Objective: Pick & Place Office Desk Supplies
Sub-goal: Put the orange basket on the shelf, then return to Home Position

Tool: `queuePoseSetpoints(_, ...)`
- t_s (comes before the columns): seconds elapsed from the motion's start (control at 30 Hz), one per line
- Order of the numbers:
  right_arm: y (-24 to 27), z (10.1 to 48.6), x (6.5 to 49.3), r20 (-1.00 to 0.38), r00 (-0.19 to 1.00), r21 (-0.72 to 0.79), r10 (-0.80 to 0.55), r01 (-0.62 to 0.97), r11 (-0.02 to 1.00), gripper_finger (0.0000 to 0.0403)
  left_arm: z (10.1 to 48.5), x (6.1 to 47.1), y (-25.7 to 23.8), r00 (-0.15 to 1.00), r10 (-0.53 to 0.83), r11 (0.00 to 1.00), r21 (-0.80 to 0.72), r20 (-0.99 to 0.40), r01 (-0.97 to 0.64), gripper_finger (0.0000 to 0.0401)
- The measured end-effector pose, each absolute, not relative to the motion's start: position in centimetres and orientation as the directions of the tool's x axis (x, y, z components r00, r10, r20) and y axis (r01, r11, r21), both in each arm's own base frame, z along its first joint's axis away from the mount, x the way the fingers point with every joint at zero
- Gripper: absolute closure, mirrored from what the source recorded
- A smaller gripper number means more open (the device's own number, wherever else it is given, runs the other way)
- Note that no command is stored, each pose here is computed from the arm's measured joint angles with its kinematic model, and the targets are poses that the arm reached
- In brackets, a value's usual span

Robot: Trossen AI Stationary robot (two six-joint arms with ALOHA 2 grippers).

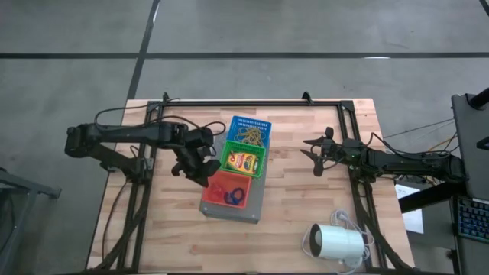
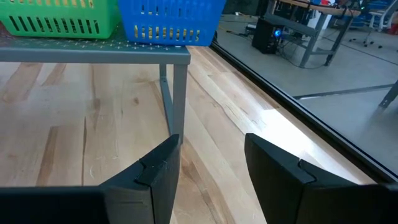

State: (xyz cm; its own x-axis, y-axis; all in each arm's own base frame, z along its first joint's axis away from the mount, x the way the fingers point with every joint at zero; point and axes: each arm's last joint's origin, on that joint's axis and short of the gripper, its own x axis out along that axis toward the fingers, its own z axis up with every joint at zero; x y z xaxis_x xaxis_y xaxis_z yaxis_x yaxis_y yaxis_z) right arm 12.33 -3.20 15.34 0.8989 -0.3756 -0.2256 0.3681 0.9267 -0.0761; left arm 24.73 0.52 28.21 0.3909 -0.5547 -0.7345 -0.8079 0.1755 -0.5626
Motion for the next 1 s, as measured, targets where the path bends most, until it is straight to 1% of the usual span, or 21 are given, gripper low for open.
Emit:
queuePoseSetpoints(0.17,-3.2,15.3,12.3,-0.226,0.899,-0.076,-0.376,0.368,0.927,0.0225,28.2,24.7,0.4,0.387,-0.554,0.182,-0.561,-0.737,-0.808,0.0363)
queuePoseSetpoints(0.43,-3.2,15.3,12.3,-0.226,0.899,-0.076,-0.376,0.368,0.927,0.0225,28.2,24.6,0.4,0.379,-0.557,0.181,-0.554,-0.738,-0.812,0.0312)
queuePoseSetpoints(0.53,-3.2,15.3,12.3,-0.226,0.899,-0.076,-0.376,0.368,0.927,0.0225,28.6,24.7,0.4,0.384,-0.560,0.182,-0.561,-0.734,-0.808,0.0300)
queuePoseSetpoints(0.7,-3.2,15.3,12.3,-0.225,0.899,-0.076,-0.375,0.368,0.927,0.0225,29.6,24.7,0.4,0.395,-0.559,0.196,-0.580,-0.729,-0.791,0.0293)
queuePoseSetpoints(1.0,-3.2,15.3,12.3,-0.225,0.899,-0.076,-0.376,0.368,0.927,0.0225,30.8,24.7,0.5,0.416,-0.532,0.231,-0.600,-0.737,-0.766,0.0292)
